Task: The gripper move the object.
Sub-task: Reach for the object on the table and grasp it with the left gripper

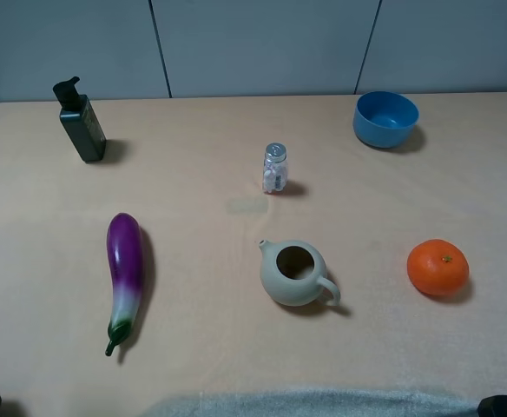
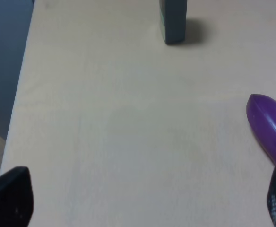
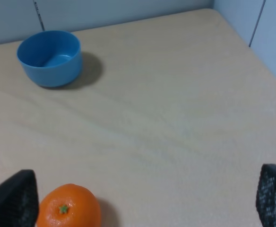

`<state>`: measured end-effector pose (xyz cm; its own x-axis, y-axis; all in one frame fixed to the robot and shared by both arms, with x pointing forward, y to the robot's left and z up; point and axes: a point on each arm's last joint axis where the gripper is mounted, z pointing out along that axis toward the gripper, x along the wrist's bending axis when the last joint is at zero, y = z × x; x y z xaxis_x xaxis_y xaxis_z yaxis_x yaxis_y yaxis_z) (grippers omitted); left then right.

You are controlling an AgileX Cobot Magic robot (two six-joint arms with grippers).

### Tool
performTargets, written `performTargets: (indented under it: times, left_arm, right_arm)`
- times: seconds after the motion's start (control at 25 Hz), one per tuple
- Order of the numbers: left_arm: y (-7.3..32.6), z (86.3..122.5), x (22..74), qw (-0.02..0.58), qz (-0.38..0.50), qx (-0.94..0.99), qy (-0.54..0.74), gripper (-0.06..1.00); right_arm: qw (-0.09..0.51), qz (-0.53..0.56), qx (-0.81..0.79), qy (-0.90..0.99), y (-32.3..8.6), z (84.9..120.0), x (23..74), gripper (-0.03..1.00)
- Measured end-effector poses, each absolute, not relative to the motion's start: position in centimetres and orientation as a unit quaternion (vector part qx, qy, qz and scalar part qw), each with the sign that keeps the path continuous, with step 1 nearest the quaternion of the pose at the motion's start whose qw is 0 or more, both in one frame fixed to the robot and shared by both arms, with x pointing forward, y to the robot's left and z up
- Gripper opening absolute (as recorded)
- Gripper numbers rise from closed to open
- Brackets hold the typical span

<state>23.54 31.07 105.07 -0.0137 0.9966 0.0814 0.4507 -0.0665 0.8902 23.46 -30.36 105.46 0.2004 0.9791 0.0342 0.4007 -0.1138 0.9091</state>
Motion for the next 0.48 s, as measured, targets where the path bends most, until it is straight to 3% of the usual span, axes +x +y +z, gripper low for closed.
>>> performTargets:
  times: [0.48]
  left_arm:
    - [31.07,105.07,23.54,0.343,0.398,0.613,0.591,0.99]
  right_arm:
    - [0.41,0.353,0.658,0.525,-30.36,105.46,23.46,0.69]
